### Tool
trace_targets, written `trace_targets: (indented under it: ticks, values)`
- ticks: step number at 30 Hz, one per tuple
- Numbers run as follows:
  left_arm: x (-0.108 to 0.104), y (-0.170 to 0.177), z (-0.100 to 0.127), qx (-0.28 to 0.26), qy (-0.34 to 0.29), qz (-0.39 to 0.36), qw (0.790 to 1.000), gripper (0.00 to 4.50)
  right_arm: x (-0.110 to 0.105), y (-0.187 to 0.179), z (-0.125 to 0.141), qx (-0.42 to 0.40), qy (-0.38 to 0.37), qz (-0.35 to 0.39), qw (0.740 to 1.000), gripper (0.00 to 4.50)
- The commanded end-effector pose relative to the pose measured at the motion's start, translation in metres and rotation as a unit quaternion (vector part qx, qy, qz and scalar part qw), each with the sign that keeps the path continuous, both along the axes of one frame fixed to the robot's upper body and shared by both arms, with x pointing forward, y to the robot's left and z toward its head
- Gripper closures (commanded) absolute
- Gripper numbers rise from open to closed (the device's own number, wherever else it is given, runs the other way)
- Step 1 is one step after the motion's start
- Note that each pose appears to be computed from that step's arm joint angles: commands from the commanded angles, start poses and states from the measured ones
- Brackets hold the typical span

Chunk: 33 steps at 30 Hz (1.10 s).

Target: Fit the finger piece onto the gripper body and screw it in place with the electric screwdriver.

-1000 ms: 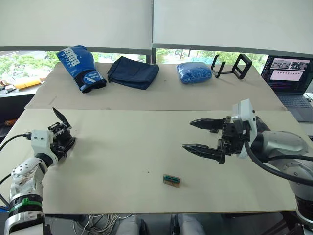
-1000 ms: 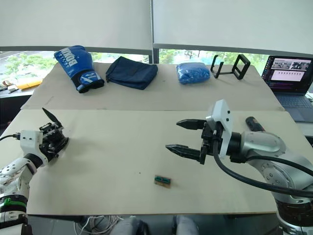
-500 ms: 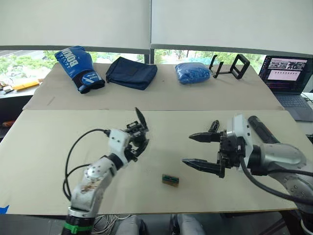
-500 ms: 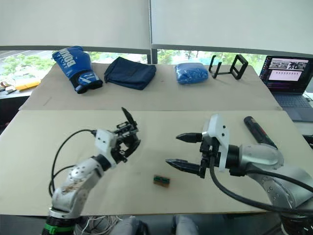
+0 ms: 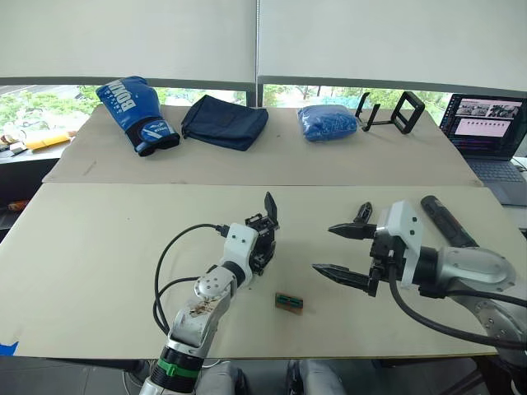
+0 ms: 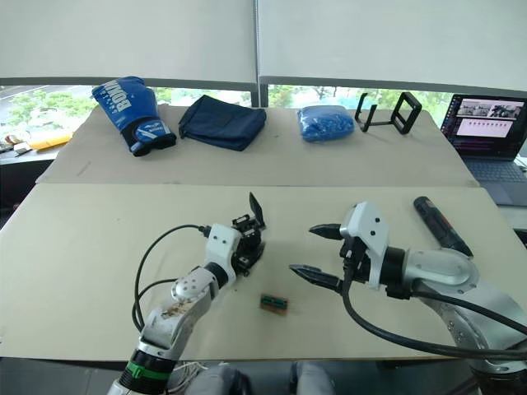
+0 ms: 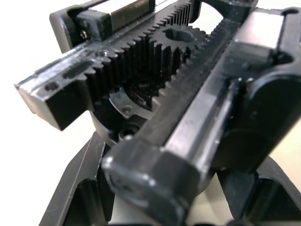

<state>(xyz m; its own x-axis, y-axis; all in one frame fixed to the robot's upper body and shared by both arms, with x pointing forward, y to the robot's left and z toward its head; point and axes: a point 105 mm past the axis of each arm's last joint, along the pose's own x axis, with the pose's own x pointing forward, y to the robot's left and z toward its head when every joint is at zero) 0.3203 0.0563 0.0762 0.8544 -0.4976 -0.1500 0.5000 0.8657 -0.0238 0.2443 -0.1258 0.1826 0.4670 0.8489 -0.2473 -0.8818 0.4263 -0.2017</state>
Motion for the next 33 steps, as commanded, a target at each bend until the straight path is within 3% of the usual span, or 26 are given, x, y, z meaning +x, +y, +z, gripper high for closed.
trace_targets:
  ticks: [1,2,6,9,16,25,27,31,33]
  values:
    - [-0.013,0.004,0.001,-0.01,0.0,-0.038,0.999,0.3,-0.001,0.003,0.008,0.005,-0.026,0.008,1.0,0.0]
    - [-0.018,0.012,-0.001,0.007,0.0,-0.059,0.998,0.03,-0.001,0.004,0.007,0.002,-0.028,0.007,1.0,0.0]
    - [-0.023,0.039,-0.004,0.091,-0.03,-0.151,0.984,0.03,-0.001,0.005,0.006,0.0,-0.03,0.009,0.999,0.0]
    - [-0.013,0.046,-0.003,0.107,-0.027,-0.223,0.968,0.03,0.0,0.006,0.008,0.001,-0.032,0.012,0.999,0.0]
    - [0.02,0.036,0.013,0.093,-0.05,-0.313,0.944,0.03,-0.003,0.006,0.012,0.005,-0.03,0.012,0.999,0.0]
    - [0.035,0.021,0.007,0.095,-0.065,-0.331,0.937,0.03,-0.006,0.006,0.012,0.008,-0.026,0.005,1.0,0.0]
    - [0.036,0.022,0.009,0.082,-0.08,-0.317,0.942,0.54,-0.006,0.006,0.012,0.009,-0.026,0.001,1.0,0.0]
    - [0.023,0.025,0.016,0.058,-0.1,-0.299,0.947,2.18,-0.007,0.006,0.013,0.016,-0.025,-0.006,1.0,0.0]
    - [0.015,0.025,0.019,0.058,-0.12,-0.269,0.954,2.17,-0.011,0.008,0.012,0.025,-0.02,-0.01,0.999,0.0]
